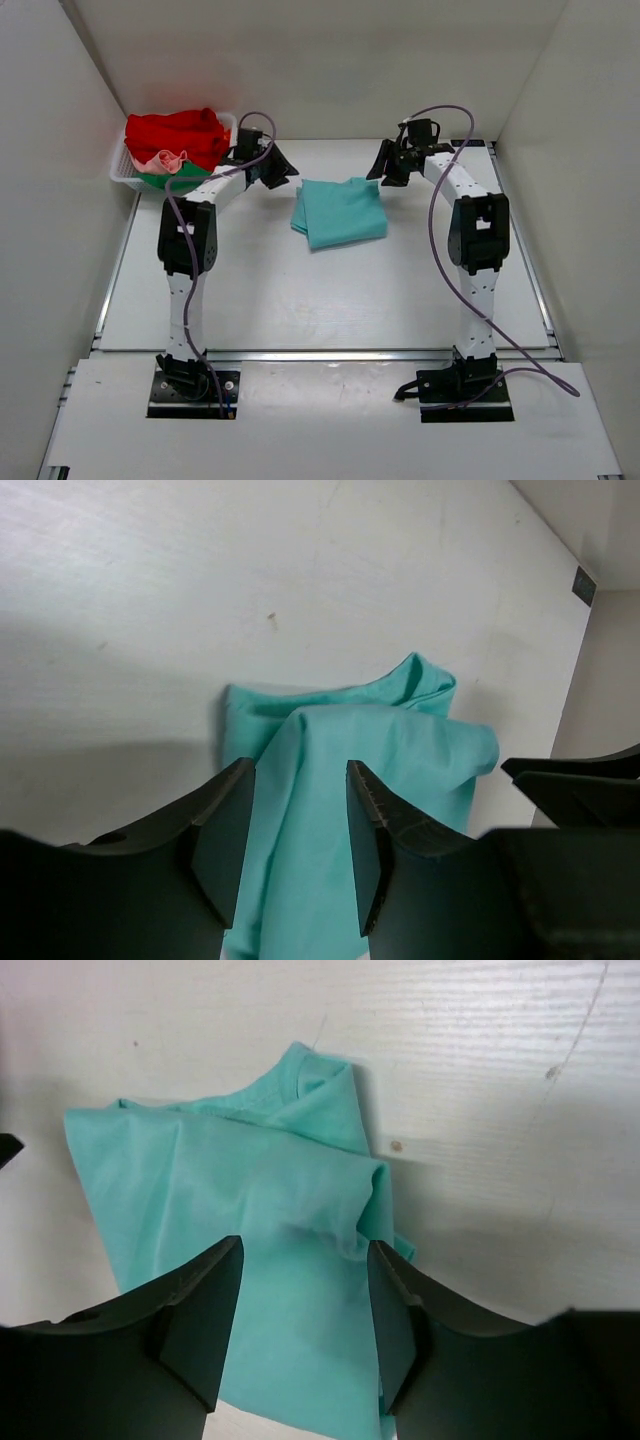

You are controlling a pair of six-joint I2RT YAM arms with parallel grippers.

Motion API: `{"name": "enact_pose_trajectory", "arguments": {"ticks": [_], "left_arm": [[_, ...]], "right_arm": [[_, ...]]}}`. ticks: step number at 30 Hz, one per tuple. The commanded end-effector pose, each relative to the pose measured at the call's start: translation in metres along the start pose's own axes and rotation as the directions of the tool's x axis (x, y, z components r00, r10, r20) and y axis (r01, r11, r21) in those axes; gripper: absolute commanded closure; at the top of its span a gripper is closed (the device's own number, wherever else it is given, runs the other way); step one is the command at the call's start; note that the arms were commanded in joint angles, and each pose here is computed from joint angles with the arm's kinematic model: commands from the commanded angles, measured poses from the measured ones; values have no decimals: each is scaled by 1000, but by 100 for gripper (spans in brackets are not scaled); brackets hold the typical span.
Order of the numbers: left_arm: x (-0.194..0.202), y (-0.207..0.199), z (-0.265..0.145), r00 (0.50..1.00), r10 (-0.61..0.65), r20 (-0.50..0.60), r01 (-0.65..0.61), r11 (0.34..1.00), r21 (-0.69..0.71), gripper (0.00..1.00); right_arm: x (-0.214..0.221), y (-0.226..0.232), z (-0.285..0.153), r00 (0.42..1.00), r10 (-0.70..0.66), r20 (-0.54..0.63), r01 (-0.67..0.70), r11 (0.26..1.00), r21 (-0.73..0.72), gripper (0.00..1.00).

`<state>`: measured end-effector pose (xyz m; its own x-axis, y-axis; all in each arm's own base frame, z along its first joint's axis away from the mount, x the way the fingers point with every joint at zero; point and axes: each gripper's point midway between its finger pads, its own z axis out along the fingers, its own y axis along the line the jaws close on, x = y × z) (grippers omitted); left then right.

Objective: Fold and stack the t-shirts
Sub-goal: Fold the long partially folded tshirt into a neat square

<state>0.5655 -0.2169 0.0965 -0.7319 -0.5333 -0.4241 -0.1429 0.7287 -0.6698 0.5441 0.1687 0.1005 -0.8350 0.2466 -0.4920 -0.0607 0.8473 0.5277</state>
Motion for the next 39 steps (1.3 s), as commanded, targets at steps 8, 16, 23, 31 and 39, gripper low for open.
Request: {"name": "enact_pose_trajectory", "arguments": {"ticks": [8, 16, 23, 31, 39], "left_arm": [[42, 28, -54, 995, 98, -25, -100, 994, -53, 48], [78, 42, -42, 994, 105, -37, -108, 989, -104, 50], [92, 35, -32, 994, 90, -63, -96, 991, -95, 59], [101, 31, -39, 994, 66, -83, -71, 996, -59, 98], [119, 25, -44, 990, 46, -135, -50, 998, -26, 84]], "right_arm": [[34, 29, -39, 969, -233, 85, 232, 973, 10, 48], [79, 73, -36, 901, -431, 40, 429, 902, 54, 45], [111, 109, -11, 873, -487, 17, 487, 872, -35, 51], [149, 126, 18, 855, -513, -71, 504, 856, -112, 51], [136, 110, 3, 887, -462, -19, 459, 885, -70, 48]]}}
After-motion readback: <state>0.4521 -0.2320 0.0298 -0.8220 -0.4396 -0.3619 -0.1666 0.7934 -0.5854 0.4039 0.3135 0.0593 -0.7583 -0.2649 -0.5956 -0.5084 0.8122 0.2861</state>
